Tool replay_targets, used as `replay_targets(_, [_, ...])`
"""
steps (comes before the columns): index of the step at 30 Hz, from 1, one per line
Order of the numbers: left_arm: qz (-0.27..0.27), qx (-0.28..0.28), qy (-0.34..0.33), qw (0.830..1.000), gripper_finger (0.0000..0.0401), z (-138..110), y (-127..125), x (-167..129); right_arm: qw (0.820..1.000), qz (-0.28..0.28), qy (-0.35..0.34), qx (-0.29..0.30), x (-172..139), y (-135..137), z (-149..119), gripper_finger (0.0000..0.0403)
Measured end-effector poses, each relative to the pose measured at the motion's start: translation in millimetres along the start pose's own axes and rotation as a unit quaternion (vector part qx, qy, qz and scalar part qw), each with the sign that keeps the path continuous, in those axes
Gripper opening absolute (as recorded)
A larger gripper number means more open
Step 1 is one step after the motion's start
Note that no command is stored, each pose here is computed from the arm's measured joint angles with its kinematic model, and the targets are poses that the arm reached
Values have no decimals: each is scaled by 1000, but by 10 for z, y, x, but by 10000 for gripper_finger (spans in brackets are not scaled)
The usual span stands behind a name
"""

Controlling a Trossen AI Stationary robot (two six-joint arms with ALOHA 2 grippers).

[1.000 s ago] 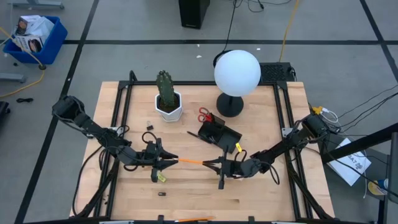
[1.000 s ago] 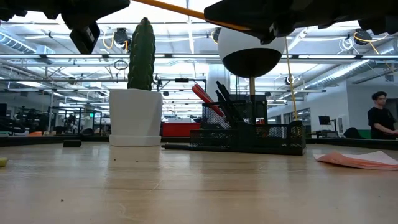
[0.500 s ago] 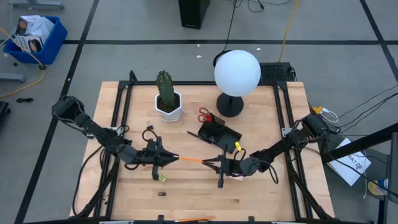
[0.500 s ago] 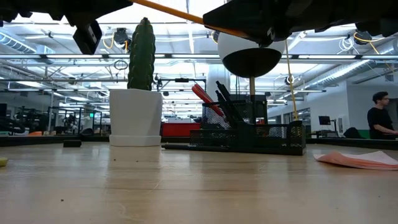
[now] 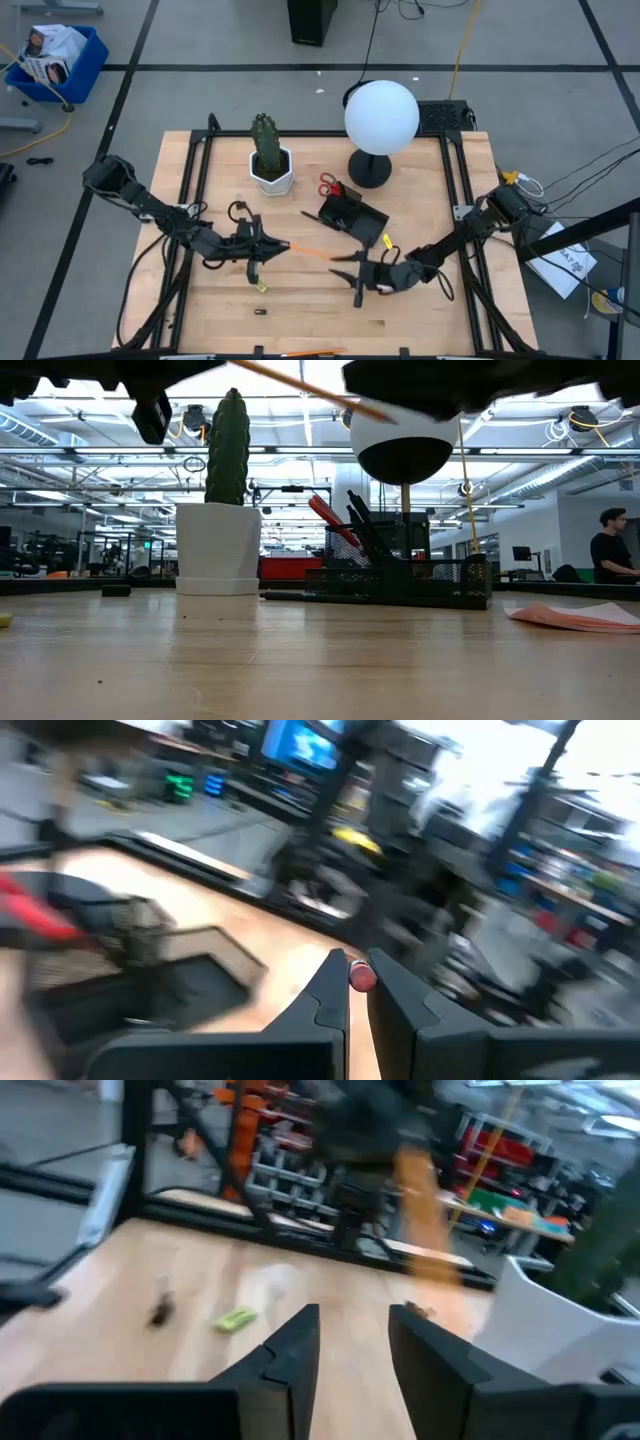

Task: Pick and place office supplies into organizer
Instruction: Put the orange pencil into the black desk organizer

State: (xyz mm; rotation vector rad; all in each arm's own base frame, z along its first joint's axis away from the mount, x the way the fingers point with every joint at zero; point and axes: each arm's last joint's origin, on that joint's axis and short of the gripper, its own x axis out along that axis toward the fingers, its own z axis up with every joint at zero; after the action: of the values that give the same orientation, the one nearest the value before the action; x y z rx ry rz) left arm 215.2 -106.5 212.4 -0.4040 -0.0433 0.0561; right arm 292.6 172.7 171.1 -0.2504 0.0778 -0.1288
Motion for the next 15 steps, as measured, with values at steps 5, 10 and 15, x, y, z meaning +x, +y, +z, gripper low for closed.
replay_targets(5, [5, -2, -24, 1000, 19, 68, 47, 38, 999, -24, 3, -37, -204, 192, 39, 112])
replay_targets(10, [27, -11, -52, 998, 19, 151, 156, 101, 998, -34, 3, -45, -452, 392, 78, 110])
replay_targets(15, [65, -20, -54, 996, 19, 240, 279, 219, 996, -61, 7, -59, -699, 544, 104, 111])
